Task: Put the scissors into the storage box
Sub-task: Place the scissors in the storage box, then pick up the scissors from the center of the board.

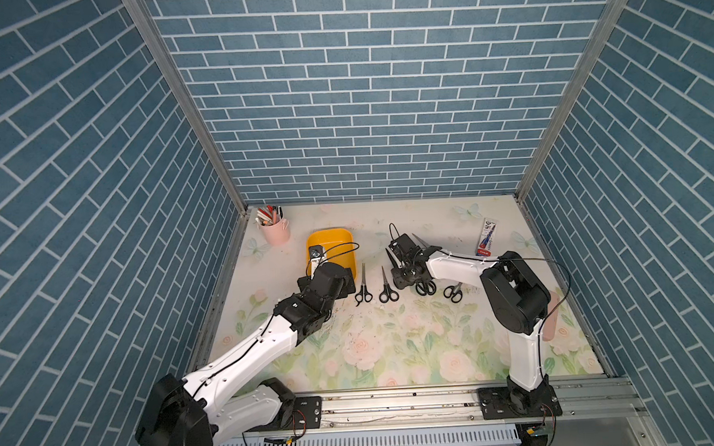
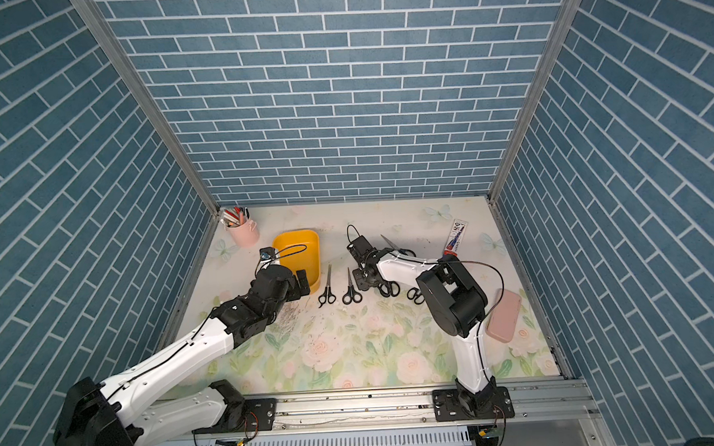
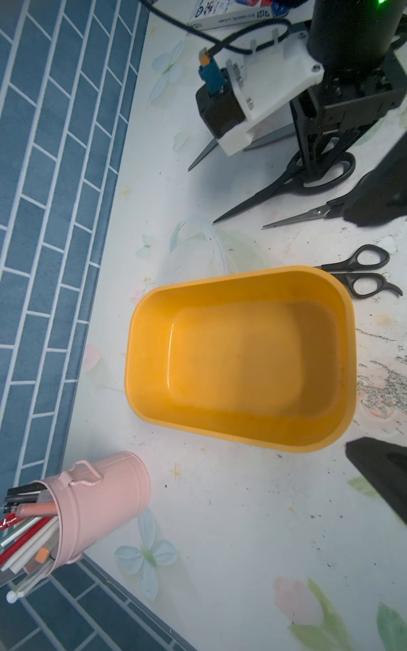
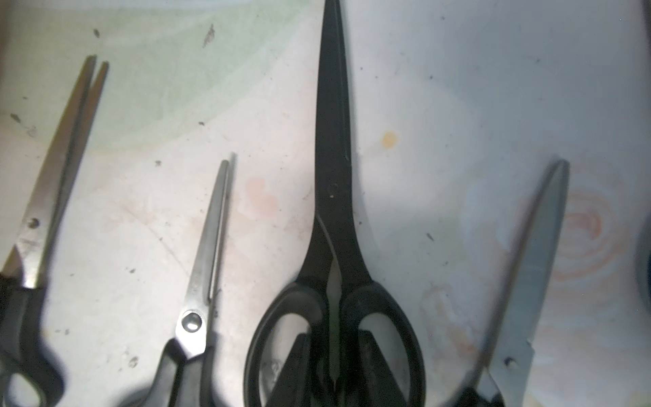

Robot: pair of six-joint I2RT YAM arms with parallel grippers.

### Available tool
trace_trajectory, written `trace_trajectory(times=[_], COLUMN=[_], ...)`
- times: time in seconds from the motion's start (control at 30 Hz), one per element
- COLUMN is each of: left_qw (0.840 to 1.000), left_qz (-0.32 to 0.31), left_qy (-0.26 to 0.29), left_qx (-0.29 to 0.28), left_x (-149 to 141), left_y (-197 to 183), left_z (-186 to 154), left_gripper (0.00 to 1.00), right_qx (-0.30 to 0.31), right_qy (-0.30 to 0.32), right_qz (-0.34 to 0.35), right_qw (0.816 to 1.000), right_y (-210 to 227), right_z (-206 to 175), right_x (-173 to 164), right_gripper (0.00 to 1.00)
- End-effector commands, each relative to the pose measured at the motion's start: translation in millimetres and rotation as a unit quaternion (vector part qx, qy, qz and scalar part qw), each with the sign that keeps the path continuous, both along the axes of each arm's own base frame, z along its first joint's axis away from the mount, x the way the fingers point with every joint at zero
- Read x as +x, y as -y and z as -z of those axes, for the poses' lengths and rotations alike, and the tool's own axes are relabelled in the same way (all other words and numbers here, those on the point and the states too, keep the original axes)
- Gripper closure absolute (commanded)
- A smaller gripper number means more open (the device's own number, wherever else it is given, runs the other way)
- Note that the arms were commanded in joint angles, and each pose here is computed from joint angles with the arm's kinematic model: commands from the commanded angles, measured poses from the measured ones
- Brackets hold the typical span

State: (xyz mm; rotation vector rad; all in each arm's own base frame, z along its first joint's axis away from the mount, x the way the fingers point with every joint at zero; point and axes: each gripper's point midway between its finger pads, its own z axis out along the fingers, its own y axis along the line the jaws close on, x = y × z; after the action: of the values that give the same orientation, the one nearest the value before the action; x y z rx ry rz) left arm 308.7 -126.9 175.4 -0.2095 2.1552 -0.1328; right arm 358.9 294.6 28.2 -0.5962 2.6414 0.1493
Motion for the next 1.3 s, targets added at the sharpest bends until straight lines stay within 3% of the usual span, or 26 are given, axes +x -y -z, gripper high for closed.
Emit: trace_trajectory(times=[0.0,0.2,0.43,0.63,0.8,1.1,1.13,1.2,1.27], left_qw=[0.999,0.997,0.993,0.990,0.989,0.989,0.989,0.989,0.989], left_qz=[-0.039,-0.073,-0.103,-0.126,-0.137,-0.135,-0.134,-0.135,-0.135], left_qy=[-0.015,-0.021,-0.042,-0.055,-0.052,-0.056,-0.056,-0.056,-0.052], left_qx=[-0.017,-0.029,-0.041,-0.032,-0.021,-0.025,-0.025,-0.024,-0.024], left_x=[1,-1,-16,-24,-27,-25,-25,-26,-26], left_y=[-27,-62,-83,-93,-100,-97,-97,-98,-98], left_z=[-2,0,21,28,25,30,30,29,27], left_gripper=[0.00,0.00,0.00,0.00,0.00,0.00,0.00,0.00,0.00], right_qx=[0.013,0.081,0.140,0.146,0.116,0.120,0.124,0.127,0.132], right_qy=[0.031,0.060,0.053,0.025,0.016,-0.006,-0.010,-0.007,0.013], right_qz=[0.008,-0.042,-0.124,-0.128,-0.069,-0.039,-0.039,-0.040,-0.037], right_qw=[0.999,0.994,0.981,0.981,0.991,0.992,0.991,0.991,0.990], right_y=[-4,-55,-165,-229,-215,-223,-226,-230,-230], right_z=[-40,-115,-143,-112,-75,-31,-29,-30,-45], right_x=[13,14,0,-2,3,-4,-4,-1,6], right_gripper=[1.00,1.00,1.00,1.00,1.00,1.00,0.93,0.68,0.51])
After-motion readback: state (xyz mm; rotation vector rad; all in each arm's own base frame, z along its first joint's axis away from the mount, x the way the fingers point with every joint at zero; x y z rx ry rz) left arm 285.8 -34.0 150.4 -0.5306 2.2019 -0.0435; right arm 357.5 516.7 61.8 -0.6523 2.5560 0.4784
